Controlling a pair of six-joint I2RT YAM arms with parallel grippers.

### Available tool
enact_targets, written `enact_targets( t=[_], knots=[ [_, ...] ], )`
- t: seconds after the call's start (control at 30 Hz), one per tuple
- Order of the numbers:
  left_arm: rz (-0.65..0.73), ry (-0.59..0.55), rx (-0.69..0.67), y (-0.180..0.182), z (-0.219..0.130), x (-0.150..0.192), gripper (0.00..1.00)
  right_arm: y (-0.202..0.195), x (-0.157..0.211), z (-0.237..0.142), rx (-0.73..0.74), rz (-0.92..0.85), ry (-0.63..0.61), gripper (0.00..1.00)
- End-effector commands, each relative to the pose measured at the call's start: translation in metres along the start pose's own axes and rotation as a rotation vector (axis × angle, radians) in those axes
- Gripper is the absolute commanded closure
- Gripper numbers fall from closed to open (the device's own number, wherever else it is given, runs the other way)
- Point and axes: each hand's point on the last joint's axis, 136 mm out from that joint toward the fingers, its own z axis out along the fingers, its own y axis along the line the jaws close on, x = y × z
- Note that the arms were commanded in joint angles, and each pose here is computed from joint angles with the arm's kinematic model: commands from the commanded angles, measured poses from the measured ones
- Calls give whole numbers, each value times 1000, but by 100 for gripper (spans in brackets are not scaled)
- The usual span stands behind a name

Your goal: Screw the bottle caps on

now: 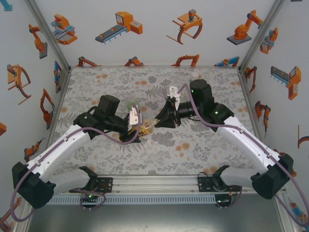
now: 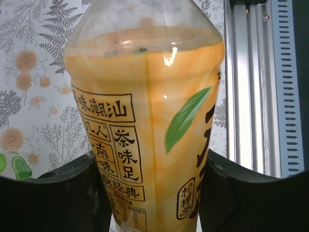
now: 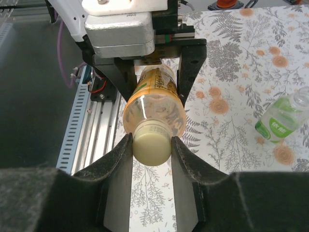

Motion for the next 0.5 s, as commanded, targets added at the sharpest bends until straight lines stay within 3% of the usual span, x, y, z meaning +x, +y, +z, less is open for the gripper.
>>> enact_targets(
  t=[0.0, 0.07, 0.3, 0.47],
  knots=[
    [40, -7, -48, 5, -7, -9, 100, -7, -1, 2, 22, 94, -26, 93],
    [46, 1, -89, 11, -9, -8, 100, -17, 0, 2, 72, 196, -51, 100],
    [59, 13, -204, 25, -15, -6, 100, -47, 8, -6, 256, 619, -164, 100],
    [69, 6, -244, 30, -18, -6, 100, -69, 23, -16, 382, 1027, -266, 100]
  ],
)
